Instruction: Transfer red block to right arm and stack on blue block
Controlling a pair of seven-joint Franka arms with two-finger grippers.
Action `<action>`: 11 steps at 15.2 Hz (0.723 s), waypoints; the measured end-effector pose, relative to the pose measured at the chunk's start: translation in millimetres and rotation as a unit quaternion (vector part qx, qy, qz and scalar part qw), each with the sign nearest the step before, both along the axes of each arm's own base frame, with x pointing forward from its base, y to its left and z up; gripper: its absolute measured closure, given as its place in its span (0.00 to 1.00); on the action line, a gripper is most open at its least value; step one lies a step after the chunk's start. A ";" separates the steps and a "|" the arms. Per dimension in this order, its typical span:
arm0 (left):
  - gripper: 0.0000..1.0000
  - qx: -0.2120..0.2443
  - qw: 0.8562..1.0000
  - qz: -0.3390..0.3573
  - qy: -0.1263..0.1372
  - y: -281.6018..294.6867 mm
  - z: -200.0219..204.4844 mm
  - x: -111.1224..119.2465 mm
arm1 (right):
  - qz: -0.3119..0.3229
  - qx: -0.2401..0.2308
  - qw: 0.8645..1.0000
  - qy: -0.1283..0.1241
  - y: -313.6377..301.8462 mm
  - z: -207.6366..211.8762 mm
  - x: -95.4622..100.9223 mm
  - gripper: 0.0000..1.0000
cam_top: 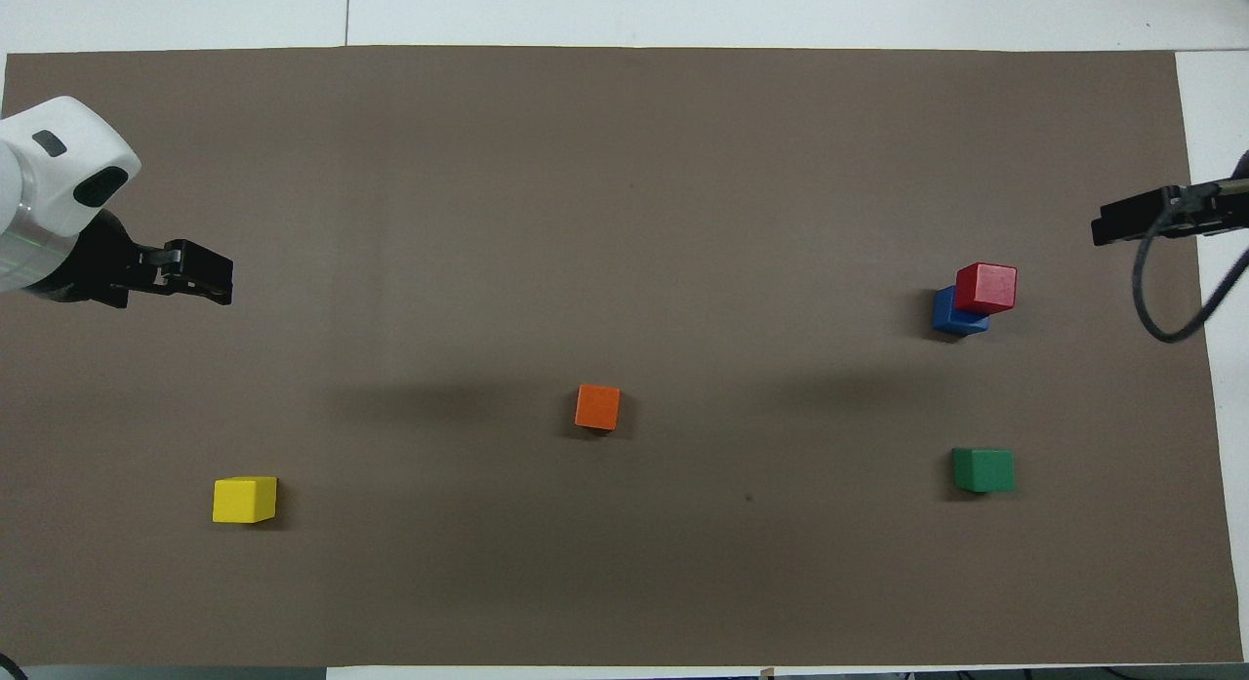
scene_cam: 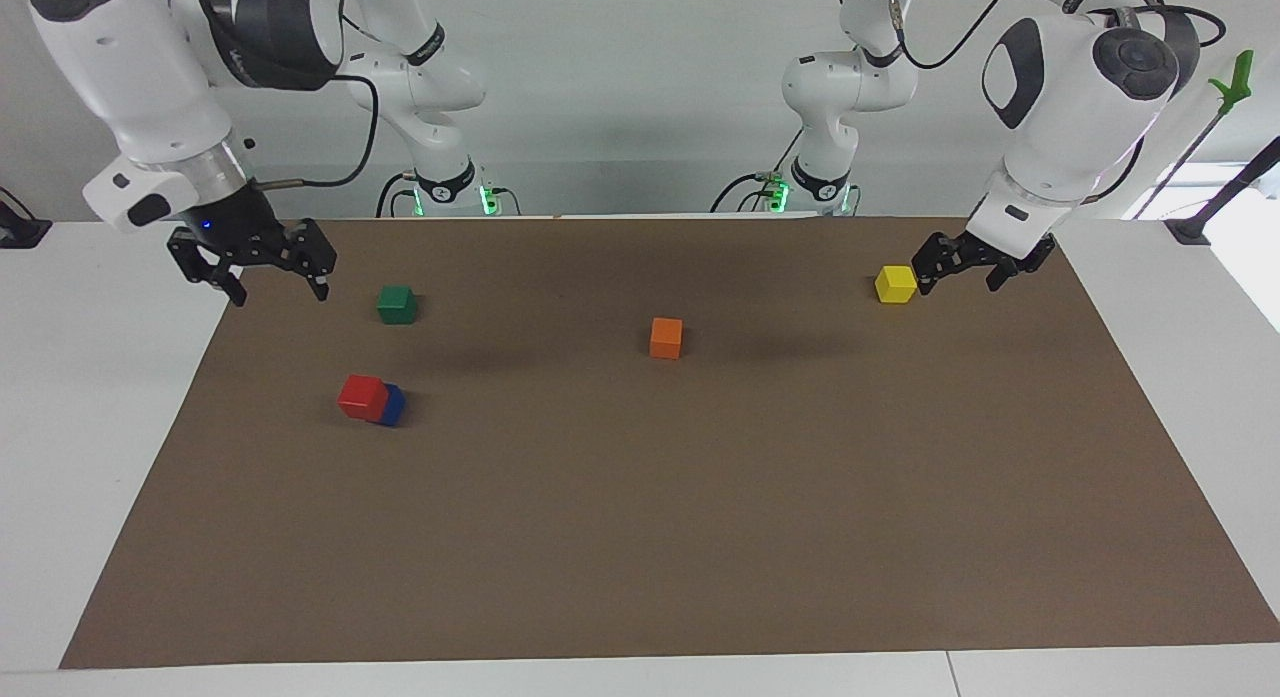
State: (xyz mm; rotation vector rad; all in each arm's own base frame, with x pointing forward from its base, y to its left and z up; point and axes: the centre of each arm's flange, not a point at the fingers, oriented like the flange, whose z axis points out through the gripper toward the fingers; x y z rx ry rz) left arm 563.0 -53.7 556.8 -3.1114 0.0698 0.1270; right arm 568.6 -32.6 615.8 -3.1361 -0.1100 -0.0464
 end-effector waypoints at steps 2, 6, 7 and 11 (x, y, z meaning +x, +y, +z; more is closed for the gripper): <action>0.00 0.000 1.000 0.000 -0.001 0.0 0.6 0.1 | 0.004 0.002 1.000 0.023 2.8 20.4 -14.8 0.00; 0.00 0.000 1.000 0.000 -0.002 -0.1 2.2 0.4 | 0.005 0.005 0.998 0.057 4.5 36.0 -37.9 0.00; 0.00 0.000 1.000 0.000 -0.003 -0.1 2.3 0.4 | 0.005 0.005 0.998 0.064 3.5 36.6 -42.0 0.00; 0.00 0.000 1.000 0.000 -0.003 -0.2 2.4 0.4 | -0.003 0.008 0.998 0.069 -9.7 21.4 -47.4 0.00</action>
